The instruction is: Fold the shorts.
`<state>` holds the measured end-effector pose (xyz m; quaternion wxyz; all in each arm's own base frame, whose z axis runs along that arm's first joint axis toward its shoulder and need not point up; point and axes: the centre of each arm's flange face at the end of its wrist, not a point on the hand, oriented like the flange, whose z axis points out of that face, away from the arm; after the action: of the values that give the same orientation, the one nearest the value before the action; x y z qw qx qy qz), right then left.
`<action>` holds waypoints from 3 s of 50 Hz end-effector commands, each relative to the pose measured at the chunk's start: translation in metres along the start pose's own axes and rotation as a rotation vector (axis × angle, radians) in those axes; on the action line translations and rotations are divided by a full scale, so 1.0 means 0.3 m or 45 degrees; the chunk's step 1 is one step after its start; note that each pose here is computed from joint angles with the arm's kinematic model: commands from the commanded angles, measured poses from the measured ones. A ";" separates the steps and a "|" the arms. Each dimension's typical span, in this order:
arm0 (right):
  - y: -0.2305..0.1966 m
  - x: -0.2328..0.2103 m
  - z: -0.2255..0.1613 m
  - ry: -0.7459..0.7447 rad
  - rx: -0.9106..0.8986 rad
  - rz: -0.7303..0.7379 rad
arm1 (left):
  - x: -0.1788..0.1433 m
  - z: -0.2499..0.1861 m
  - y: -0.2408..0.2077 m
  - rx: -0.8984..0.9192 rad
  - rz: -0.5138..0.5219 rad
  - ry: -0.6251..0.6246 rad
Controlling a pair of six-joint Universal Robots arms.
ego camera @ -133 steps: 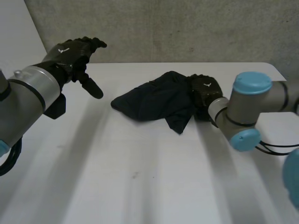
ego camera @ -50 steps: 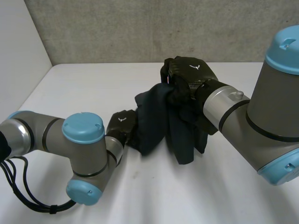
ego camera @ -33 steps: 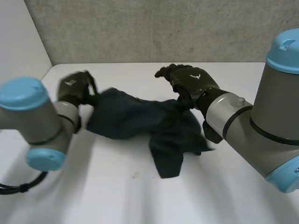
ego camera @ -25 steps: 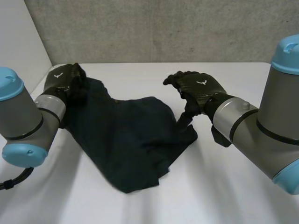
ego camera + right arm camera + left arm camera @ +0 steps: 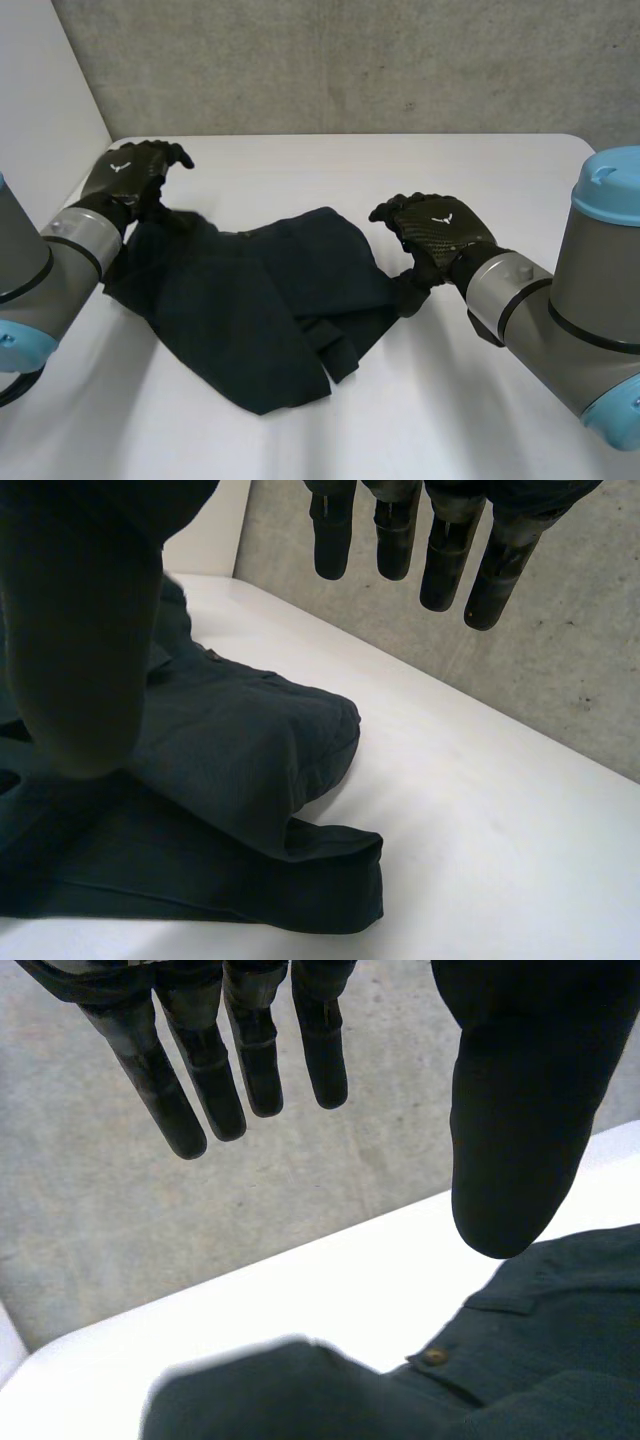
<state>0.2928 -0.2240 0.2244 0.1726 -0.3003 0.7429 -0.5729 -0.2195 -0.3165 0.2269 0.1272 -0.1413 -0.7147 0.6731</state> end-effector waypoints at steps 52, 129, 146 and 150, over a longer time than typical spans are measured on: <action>0.042 -0.003 0.003 -0.002 -0.044 -0.058 | -0.271 0.404 0.254 -0.294 0.228 -0.094; 0.234 0.019 -0.111 -0.265 -0.238 -0.509 | 0.370 -0.427 0.205 -0.445 -0.150 0.140; 0.206 0.034 -0.013 -0.145 -0.053 -0.347 | 0.361 -0.307 0.225 -0.295 -0.182 0.104; 0.142 0.030 -0.050 -0.129 0.008 -0.268 | 0.368 -0.259 0.238 -0.280 -0.185 0.102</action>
<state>0.2668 -0.2155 0.1555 0.1202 -0.4566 0.6945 -0.5429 -0.2791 -0.1802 0.1634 0.1816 -0.1327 -0.8023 0.5530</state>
